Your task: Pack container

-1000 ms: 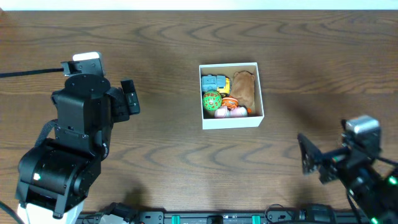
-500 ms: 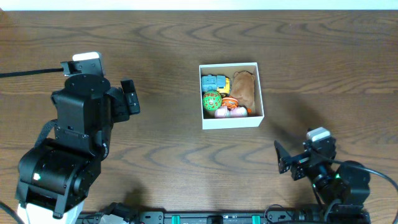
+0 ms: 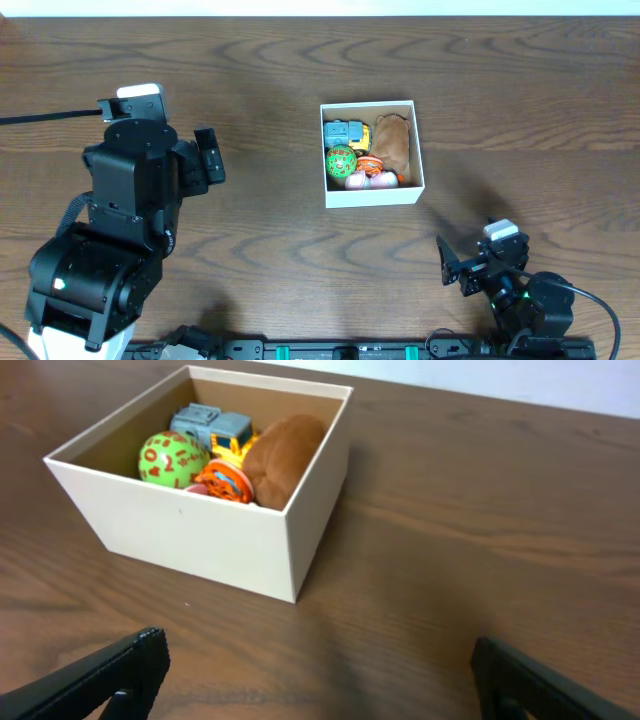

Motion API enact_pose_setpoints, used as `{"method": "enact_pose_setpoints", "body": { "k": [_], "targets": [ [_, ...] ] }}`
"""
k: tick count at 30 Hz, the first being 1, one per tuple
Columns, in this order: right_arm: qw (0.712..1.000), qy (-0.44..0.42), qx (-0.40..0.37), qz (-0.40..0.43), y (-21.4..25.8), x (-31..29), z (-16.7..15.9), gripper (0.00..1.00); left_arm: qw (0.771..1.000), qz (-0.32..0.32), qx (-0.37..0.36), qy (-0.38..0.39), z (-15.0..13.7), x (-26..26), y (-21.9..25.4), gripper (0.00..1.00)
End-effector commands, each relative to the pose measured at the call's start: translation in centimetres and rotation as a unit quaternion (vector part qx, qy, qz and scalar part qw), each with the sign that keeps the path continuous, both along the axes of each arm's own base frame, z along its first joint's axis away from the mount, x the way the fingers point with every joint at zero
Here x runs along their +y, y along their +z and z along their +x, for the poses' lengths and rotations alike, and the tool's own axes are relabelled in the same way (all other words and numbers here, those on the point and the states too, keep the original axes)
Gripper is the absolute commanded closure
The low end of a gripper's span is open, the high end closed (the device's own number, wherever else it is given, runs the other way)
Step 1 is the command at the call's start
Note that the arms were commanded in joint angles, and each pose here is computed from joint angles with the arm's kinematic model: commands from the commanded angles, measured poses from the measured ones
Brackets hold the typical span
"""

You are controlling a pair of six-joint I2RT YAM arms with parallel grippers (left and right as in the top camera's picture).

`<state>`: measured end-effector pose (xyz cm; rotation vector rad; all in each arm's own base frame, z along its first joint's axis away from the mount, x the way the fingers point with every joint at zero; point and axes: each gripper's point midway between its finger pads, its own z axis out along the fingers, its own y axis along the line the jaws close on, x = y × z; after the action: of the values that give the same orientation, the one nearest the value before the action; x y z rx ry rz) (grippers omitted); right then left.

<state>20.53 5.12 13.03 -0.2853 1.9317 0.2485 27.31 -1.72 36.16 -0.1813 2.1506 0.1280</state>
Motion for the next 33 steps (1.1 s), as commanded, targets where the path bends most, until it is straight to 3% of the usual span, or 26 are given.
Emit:
{"method": "enact_pose_setpoints", "body": {
  "k": [1, 33],
  "targets": [
    [1.000, -0.001, 0.005, -0.003, -0.8, 0.0, 0.0, 0.01, 1.000, -0.004, -0.006, 0.013, 0.0, 0.4, 0.3, 0.02],
    [1.000, -0.001, 0.007, -0.002, -1.5, 0.0, 0.3, 0.01, 1.000, -0.004, -0.005, 0.013, 0.0, 0.4, 0.3, 0.02]
  ]
}}
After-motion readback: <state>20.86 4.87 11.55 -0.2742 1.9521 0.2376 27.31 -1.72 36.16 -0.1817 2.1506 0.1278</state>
